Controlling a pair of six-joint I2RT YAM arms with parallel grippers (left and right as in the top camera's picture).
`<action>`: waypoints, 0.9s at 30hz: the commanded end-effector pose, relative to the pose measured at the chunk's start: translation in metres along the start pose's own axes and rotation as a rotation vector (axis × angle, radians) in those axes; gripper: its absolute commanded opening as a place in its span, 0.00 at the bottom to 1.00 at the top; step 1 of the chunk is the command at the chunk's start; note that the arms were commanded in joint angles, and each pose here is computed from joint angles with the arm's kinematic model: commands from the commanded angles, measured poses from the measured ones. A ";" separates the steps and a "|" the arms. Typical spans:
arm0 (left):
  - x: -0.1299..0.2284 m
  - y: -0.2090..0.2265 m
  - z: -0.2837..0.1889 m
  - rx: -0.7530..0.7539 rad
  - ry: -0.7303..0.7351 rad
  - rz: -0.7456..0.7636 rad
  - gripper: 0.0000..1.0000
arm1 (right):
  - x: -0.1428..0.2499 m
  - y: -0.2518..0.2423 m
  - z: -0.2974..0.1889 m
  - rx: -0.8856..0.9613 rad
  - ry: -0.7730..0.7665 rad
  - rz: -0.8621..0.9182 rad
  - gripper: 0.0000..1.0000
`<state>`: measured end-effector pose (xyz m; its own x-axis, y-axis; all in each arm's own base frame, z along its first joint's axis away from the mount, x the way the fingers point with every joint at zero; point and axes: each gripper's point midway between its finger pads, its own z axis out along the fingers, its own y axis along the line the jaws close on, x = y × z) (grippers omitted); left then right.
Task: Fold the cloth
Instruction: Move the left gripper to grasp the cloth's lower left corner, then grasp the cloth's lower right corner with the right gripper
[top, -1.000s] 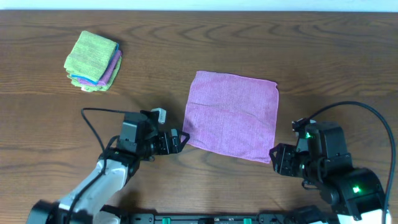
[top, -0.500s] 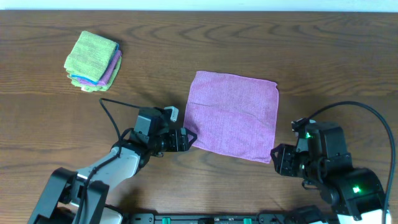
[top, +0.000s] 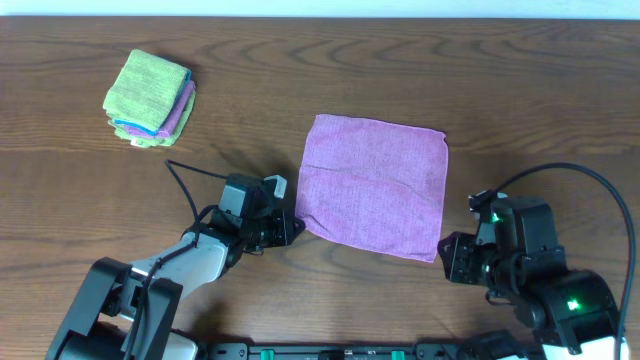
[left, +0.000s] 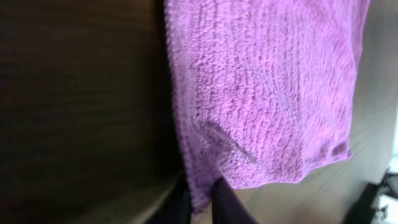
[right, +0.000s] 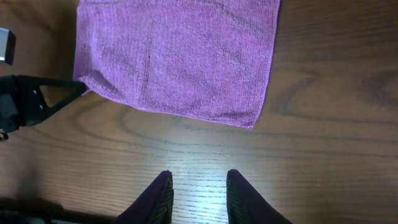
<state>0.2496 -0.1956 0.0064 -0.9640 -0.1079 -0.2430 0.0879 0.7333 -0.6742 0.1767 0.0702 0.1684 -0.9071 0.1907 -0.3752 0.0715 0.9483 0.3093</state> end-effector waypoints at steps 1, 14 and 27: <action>0.004 0.001 0.001 0.000 0.012 -0.020 0.06 | -0.003 -0.003 -0.004 0.012 -0.011 0.013 0.29; -0.003 0.013 -0.026 -0.015 -0.011 -0.128 0.06 | 0.032 -0.011 0.042 0.030 0.193 0.186 0.34; 0.009 0.004 -0.041 -0.010 0.018 -0.132 0.06 | 0.074 -0.019 0.095 0.082 0.477 0.334 0.28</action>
<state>0.2327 -0.1668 0.0289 -0.9704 -0.2025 -0.1319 -0.0560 0.7194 -0.6923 0.1545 0.0862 0.0625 -0.9380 0.3337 0.0935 0.3466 0.8985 0.2695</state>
